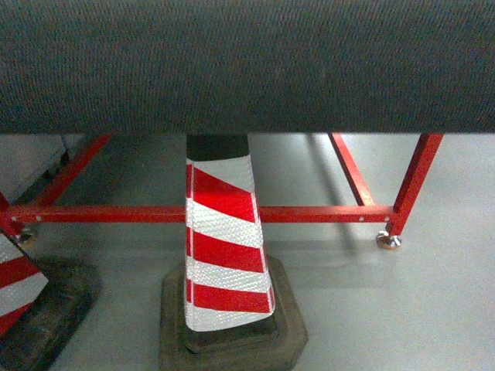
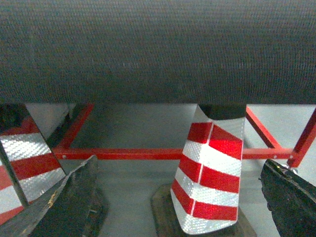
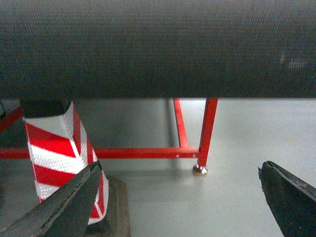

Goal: Pick blue part to blue bin on bottom shelf

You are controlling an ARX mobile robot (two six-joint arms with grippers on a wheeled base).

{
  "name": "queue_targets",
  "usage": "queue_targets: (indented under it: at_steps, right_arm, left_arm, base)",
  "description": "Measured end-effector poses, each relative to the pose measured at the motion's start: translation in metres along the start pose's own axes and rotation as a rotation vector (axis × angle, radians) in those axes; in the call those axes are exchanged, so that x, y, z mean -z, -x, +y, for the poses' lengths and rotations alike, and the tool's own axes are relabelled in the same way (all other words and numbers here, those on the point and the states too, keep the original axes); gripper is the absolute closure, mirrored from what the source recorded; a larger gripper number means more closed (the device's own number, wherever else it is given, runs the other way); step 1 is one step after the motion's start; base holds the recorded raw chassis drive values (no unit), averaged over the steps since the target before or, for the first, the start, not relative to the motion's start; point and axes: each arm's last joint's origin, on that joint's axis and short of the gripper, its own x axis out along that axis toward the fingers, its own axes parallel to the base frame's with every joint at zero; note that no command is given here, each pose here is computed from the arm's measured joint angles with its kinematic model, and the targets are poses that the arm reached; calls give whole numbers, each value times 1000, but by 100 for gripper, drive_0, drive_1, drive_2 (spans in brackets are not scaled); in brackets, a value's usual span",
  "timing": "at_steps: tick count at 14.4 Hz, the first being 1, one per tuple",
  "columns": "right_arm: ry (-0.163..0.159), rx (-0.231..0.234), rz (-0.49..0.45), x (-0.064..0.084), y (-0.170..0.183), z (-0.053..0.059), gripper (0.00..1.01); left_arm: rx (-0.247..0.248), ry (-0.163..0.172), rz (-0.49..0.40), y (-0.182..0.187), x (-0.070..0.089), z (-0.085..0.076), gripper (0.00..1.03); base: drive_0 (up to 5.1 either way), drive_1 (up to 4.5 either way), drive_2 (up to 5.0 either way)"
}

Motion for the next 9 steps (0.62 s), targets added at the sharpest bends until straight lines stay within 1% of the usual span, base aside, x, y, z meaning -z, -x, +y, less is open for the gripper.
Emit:
queue_targets:
  at_steps: [9]
  right_arm:
    - [0, 1, 0, 0, 0, 0, 3]
  left_arm:
    - [2, -2, 0, 0, 0, 0, 5]
  base:
    - [0, 0, 0]
